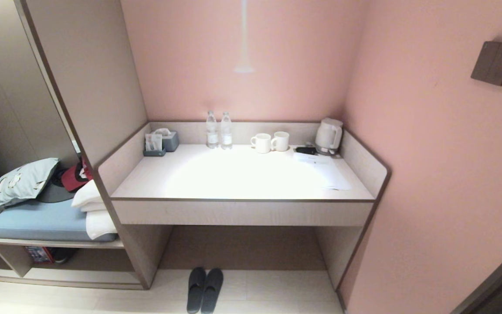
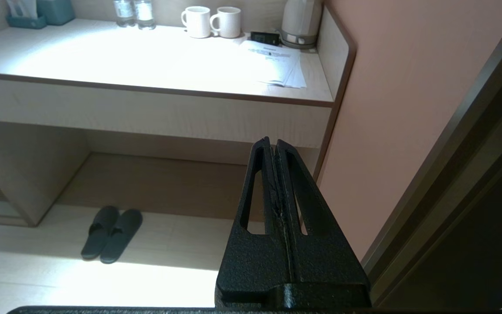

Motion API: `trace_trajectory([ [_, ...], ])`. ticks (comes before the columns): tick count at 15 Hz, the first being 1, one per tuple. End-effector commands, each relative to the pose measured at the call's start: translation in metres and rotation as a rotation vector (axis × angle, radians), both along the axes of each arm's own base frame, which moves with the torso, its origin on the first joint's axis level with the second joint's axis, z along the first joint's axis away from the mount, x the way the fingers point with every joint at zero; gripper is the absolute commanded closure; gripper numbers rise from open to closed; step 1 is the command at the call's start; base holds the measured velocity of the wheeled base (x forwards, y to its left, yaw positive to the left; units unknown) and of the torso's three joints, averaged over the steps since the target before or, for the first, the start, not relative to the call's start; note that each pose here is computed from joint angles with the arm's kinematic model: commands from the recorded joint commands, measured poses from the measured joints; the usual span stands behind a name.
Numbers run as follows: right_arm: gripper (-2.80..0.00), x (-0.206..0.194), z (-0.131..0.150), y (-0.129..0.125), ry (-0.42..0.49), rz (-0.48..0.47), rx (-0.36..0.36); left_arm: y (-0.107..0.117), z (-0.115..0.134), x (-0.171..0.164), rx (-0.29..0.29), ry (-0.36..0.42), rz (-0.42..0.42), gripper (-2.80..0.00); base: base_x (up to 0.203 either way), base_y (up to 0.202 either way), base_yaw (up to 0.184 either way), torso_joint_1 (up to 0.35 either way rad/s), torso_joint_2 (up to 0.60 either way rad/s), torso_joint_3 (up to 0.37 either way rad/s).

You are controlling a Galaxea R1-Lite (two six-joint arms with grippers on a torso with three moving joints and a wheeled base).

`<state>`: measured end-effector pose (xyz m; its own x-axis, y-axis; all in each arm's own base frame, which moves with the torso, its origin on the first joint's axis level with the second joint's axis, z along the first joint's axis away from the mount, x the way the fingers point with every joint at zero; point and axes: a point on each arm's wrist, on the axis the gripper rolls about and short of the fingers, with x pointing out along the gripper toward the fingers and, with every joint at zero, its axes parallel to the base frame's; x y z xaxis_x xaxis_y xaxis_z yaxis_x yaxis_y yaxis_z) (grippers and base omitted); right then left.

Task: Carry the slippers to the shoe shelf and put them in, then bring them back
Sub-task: Pick up the slippers on the floor

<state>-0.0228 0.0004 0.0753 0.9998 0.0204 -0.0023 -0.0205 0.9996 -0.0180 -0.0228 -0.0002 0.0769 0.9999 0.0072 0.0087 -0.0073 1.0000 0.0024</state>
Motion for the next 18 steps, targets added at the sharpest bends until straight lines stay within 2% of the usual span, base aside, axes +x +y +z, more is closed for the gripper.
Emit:
trace_trajectory([
  [1, 0.00, -0.0001, 0.0000, 0.0000, -0.002, 0.001, 0.000, 0.0000, 0.0000, 0.0000, 0.001, 0.000, 0.000, 0.00, 0.000, 0.000, 0.000, 0.000, 0.00, 0.000],
  [18, 0.00, -0.0001, 0.0000, 0.0000, -0.002, 0.003, -0.002, 0.0000, 0.0000, 0.0000, 0.001, 0.000, -0.001, 0.00, 0.000, 0.000, 0.000, 0.000, 0.00, 0.000],
])
